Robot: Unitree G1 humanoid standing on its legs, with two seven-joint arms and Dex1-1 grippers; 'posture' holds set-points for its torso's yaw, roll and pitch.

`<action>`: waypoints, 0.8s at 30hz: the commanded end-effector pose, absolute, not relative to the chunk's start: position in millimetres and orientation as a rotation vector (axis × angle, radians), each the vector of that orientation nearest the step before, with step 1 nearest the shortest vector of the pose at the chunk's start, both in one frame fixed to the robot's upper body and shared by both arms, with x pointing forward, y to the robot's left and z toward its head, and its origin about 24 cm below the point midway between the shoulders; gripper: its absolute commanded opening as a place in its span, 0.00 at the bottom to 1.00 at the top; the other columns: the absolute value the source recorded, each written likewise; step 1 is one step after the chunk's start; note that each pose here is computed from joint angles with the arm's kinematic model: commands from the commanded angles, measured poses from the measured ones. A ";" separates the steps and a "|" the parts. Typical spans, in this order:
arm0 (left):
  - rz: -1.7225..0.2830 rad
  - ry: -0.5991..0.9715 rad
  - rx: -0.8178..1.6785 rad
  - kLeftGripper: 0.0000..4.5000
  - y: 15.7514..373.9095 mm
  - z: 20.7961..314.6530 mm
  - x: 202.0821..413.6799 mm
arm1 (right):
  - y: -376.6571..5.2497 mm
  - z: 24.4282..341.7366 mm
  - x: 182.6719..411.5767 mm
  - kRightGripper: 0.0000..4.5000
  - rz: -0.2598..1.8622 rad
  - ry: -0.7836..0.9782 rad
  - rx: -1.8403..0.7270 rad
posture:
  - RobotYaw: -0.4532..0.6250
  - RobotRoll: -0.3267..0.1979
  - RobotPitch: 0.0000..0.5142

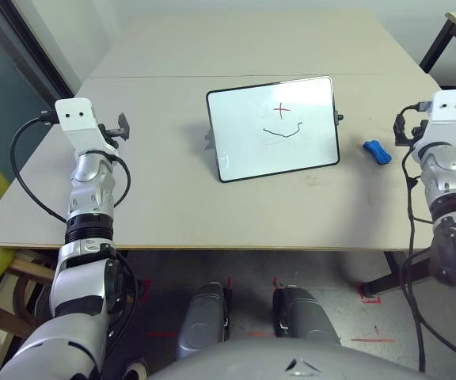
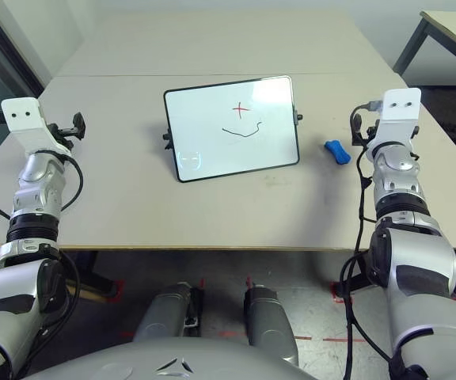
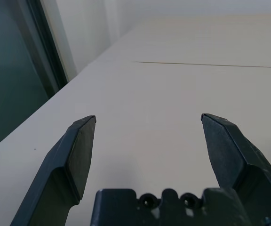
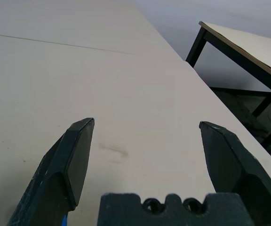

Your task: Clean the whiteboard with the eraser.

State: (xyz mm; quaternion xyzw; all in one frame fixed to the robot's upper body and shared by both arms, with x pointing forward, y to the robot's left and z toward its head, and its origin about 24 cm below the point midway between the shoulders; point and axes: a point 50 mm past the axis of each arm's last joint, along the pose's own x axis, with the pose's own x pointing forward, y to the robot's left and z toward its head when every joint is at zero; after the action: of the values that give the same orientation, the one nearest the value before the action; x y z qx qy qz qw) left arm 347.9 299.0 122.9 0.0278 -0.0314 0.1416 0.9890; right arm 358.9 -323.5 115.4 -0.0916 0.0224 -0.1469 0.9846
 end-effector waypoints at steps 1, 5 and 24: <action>0.283 -0.053 0.041 1.00 298.4 120.6 348.3 | -326.2 122.2 359.5 0.99 -0.308 0.017 -0.175 | 0.66 0.62 0.13; 0.252 -0.083 0.068 1.00 297.2 132.5 352.1 | -322.7 126.0 362.4 0.99 -0.289 0.011 -0.180 | 0.66 0.62 0.14; -0.577 -0.037 0.211 1.00 266.6 202.2 360.6 | -308.3 170.8 364.1 0.99 0.067 0.201 -0.295 | 0.58 0.62 0.13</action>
State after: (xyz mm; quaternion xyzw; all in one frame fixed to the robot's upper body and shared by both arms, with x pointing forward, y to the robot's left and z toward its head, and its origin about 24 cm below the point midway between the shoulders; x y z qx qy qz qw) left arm 362.9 274.0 190.8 0.0933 -0.0247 -0.2253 0.9695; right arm 366.4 -308.6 173.6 -0.1420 0.0792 0.0214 0.9865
